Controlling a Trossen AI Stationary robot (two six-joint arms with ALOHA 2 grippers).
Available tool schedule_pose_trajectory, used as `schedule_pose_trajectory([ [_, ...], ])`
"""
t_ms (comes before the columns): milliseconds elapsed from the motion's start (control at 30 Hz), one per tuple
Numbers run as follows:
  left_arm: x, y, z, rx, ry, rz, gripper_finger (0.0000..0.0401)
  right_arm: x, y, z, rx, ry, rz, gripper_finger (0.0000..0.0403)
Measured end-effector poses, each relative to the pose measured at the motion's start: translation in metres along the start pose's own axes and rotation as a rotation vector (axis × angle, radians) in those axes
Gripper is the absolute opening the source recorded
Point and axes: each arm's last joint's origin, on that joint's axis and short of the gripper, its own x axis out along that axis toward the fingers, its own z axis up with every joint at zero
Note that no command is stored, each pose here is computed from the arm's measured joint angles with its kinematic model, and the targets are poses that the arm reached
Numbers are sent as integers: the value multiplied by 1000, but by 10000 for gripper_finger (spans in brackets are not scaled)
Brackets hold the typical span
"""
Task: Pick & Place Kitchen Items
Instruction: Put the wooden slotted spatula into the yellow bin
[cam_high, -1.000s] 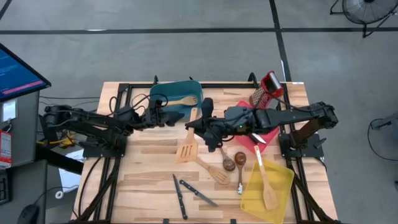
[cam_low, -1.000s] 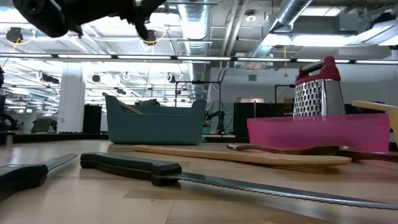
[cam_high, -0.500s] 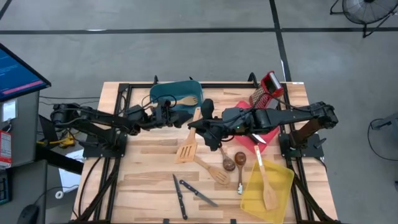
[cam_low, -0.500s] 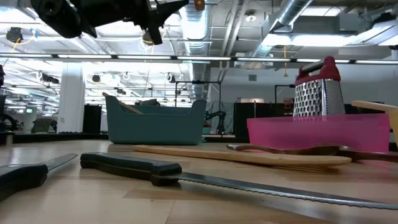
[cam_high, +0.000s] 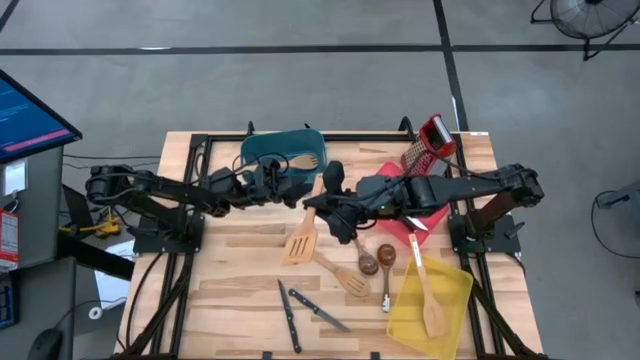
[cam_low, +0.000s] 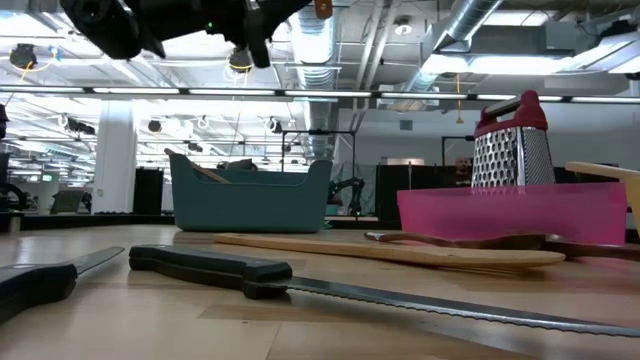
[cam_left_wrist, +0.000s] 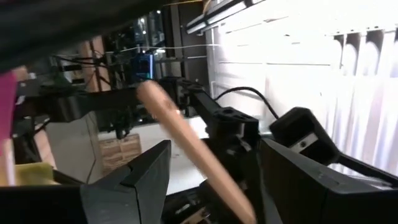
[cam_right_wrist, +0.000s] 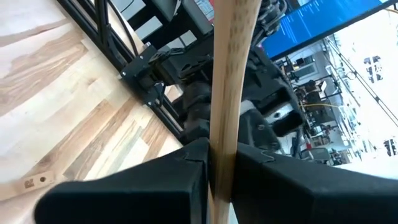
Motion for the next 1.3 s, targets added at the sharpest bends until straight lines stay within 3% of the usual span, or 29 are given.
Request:
schedule_pose_trajectory([
  [400, 4, -5, -5, -3, 60, -14, 227, 0, 1, -1, -6, 13, 11, 32],
  [833, 4, -1, -7, -29, 24, 36, 227, 1, 1, -2, -25, 35, -2, 31],
  [1300, 4, 2, -9, -32, 38, 60, 227, 31, 23, -6, -57, 86, 44, 31],
])
